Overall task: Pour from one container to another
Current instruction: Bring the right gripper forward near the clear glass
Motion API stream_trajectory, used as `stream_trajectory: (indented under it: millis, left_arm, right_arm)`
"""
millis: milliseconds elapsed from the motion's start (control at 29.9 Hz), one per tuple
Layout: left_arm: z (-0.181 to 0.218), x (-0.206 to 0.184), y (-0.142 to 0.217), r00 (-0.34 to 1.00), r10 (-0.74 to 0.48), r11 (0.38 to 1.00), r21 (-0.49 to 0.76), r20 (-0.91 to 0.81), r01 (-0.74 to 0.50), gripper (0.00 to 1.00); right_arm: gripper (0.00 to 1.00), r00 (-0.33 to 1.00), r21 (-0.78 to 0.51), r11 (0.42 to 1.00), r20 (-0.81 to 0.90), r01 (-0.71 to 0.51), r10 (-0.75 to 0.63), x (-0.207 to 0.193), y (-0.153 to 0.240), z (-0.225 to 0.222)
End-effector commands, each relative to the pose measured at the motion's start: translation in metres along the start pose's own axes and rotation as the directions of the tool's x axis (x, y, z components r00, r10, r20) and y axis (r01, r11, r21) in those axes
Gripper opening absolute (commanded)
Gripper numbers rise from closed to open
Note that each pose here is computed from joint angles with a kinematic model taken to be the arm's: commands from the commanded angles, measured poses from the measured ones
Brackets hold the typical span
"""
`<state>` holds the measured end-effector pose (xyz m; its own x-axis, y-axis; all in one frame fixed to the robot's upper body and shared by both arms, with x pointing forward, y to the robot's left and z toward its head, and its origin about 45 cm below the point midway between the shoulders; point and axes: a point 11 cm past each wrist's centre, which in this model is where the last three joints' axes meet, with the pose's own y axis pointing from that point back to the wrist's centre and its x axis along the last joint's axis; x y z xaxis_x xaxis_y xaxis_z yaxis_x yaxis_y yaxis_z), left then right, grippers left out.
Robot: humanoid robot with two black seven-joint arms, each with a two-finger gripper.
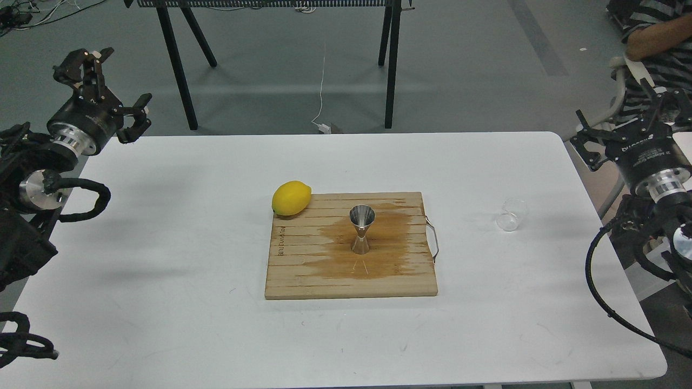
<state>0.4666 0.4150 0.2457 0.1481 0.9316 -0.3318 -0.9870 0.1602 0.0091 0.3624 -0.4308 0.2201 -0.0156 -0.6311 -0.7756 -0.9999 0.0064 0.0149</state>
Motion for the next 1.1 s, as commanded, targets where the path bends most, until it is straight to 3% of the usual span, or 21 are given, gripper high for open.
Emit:
stream_trajectory:
  millis: [0, 201, 301, 635, 1070]
  left_arm:
    - [0.002, -0.002, -0.002, 1.0, -0.004, 1.0, -0.006, -0.001, 0.004, 1.0]
    - [0.012, -0.012, -0.011, 1.0, -0.025, 0.999, -0.025, 0.002, 0.025, 1.0]
    - [0.017, -0.018, -0.016, 0.999, -0.039, 0.999, -0.035, 0.002, 0.039, 1.0]
    - [0.024, -0.022, -0.019, 0.999, -0.048, 0.998, -0.042, 0.011, 0.048, 1.0]
    - [0.025, -0.026, -0.021, 0.998, -0.059, 0.997, -0.045, 0.012, 0.059, 1.0]
  right_arm:
    - [1.0, 0.997, 0.004, 0.997, 0.027, -0.073, 0.072, 0.028, 0.046, 0.001]
    - [1.0, 0.986, 0.019, 0.991, 0.106, -0.133, 0.13, 0.041, 0.106, 0.009]
    - [1.0, 0.962, 0.037, 0.983, 0.216, -0.178, 0.166, 0.05, 0.121, 0.036]
    - [1.0, 0.813, -0.046, 0.92, 0.452, -0.389, 0.366, 0.052, 0.109, 0.121]
    - [1.0, 0.794, -0.137, 0.922, 0.474, -0.361, 0.381, 0.031, 0.102, 0.166]
